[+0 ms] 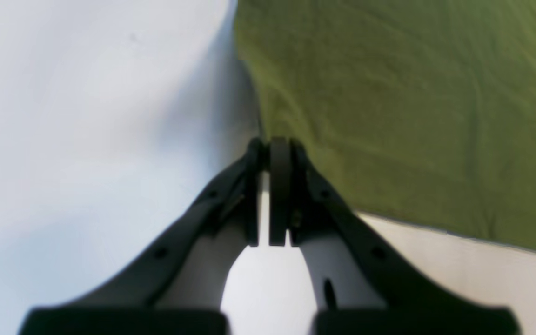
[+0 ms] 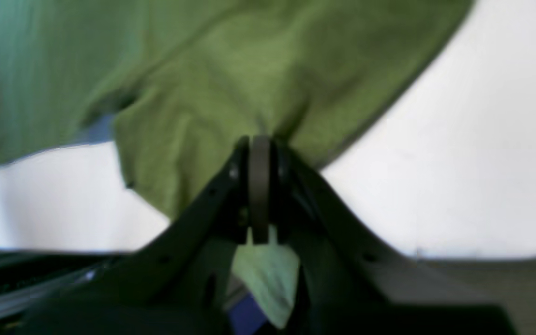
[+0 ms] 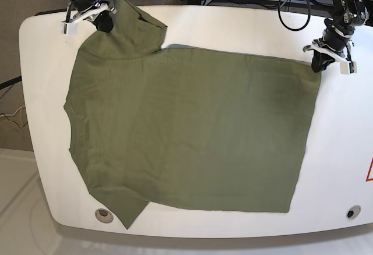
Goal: Fold the T-shirt properly
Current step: 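Lift the gripped edge and pull it over the shirt toward the hem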
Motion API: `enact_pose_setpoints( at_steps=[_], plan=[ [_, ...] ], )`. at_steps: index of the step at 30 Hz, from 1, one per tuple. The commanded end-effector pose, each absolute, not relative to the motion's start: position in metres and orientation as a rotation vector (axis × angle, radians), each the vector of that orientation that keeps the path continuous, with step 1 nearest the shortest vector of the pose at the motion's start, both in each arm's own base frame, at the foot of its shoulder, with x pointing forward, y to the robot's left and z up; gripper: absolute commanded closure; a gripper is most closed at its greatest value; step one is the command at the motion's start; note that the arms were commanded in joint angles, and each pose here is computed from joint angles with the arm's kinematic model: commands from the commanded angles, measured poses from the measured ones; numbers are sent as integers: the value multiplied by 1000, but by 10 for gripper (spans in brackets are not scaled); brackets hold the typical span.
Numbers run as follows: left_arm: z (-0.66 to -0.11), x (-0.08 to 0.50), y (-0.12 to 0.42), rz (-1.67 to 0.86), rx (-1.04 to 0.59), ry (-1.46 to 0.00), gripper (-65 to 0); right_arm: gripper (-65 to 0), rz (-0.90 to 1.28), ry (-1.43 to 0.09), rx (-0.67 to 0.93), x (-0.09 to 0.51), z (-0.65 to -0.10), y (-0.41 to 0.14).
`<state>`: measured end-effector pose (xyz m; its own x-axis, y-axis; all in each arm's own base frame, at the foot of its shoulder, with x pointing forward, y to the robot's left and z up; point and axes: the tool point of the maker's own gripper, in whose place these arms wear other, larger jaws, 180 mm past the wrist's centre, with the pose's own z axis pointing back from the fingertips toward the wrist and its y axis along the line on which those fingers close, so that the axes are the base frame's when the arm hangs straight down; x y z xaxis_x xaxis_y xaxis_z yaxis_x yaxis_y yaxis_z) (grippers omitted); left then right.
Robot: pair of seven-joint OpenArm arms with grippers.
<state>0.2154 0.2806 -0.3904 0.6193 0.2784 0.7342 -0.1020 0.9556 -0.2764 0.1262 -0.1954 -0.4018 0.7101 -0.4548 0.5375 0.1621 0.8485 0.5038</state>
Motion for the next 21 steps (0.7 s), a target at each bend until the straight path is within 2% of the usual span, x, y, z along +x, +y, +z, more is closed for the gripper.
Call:
enact_pose_setpoints(
  at_steps=[1, 12, 21],
  plan=[
    [-381, 211, 281, 194, -210, -894, 0, 0, -334, -740, 454, 125, -387, -195],
    [-381, 196, 282, 186, -195, -874, 0, 0, -317, -733, 440, 114, -382, -195],
    [-368, 207, 288, 169, -181, -912, 0, 0, -295, -759, 428, 128, -377, -203]
  ],
)
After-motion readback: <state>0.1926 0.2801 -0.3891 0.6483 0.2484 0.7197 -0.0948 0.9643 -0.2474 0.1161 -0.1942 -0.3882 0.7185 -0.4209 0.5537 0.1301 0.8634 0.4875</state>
